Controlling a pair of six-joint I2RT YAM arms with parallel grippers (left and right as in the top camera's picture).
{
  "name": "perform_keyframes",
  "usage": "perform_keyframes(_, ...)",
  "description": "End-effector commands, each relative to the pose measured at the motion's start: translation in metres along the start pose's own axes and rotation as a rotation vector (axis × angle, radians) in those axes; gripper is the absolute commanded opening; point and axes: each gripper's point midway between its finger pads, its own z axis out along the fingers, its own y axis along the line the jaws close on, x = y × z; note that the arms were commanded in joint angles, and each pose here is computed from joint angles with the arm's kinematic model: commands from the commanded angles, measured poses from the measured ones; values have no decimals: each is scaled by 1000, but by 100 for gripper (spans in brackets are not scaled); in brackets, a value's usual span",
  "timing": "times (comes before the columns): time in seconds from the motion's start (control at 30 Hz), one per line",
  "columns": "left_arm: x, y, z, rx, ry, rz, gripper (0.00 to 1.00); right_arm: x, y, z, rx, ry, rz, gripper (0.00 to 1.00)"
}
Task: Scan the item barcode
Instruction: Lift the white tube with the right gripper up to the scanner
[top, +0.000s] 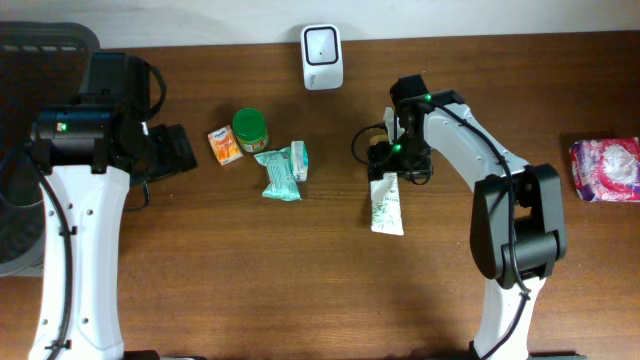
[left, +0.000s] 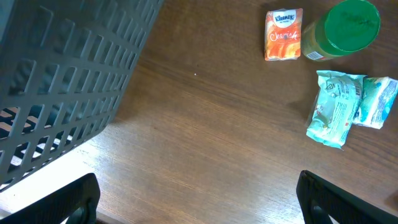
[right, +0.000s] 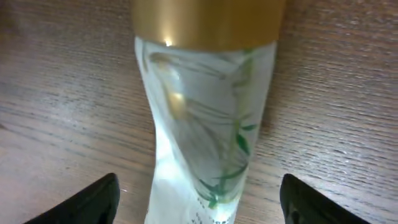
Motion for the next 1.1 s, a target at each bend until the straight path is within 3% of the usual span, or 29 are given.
perform_keyframes(0.0, -1, 2, -3, 1, -11, -16, 99, 19, 0, 31, -26, 46, 1, 78)
perform_keyframes(0.07, -1, 2, -3, 2, -11, -16, 99, 19, 11, 32, -98, 43, -1, 61)
perform_keyframes(0.1, -1, 2, -3, 2, -11, -16, 99, 16, 15, 32, -120, 33, -4, 17)
perform_keyframes(0.13, -1, 2, -3, 2, -11, -17, 99, 12, 17, 29, -122, 21, -3, 4)
perform_keyframes(0.23, -1, 2, -3, 2, -11, -17, 99, -35, 33, -15, -138, -111, -35, 4)
perform_keyframes(0.3, -1, 2, -3, 2, -11, -16, 99, -88, 50, -62, -162, -308, -91, 4)
perform_keyframes(0.4, -1, 2, -3, 2, -11, -16, 99, -185, 82, -143, -264, -779, -126, 4)
perform_keyframes(0.53, -1, 2, -3, 2, -11, -16, 99, -231, 121, -178, -415, -1048, -37, 4)
perform_keyframes(0.6, -1, 2, -3, 2, -11, -16, 99, -243, 136, -182, -566, -1083, 101, 4)
perform_keyframes(0.63, -1, 2, -3, 2, -11, -16, 99, -249, 134, -180, -643, -1074, 259, 4)
perform_keyframes(0.67, -1, 2, -3, 2, -11, -16, 99, -256, 128, -171, -709, -1053, 442, 4)
perform_keyframes(0.77, -1, 2, -3, 1, -11, -16, 99, -259, 126, -148, -850, -932, 723, 4)
perform_keyframes(1.0, -1, 2, -3, 2, -11, -17, 99, -245, 140, -88, -813, -750, 803, 4)
perform_keyframes(1.07, -1, 2, -3, 1, -11, -16, 99, -238, 151, -82, -785, -736, 734, 4)
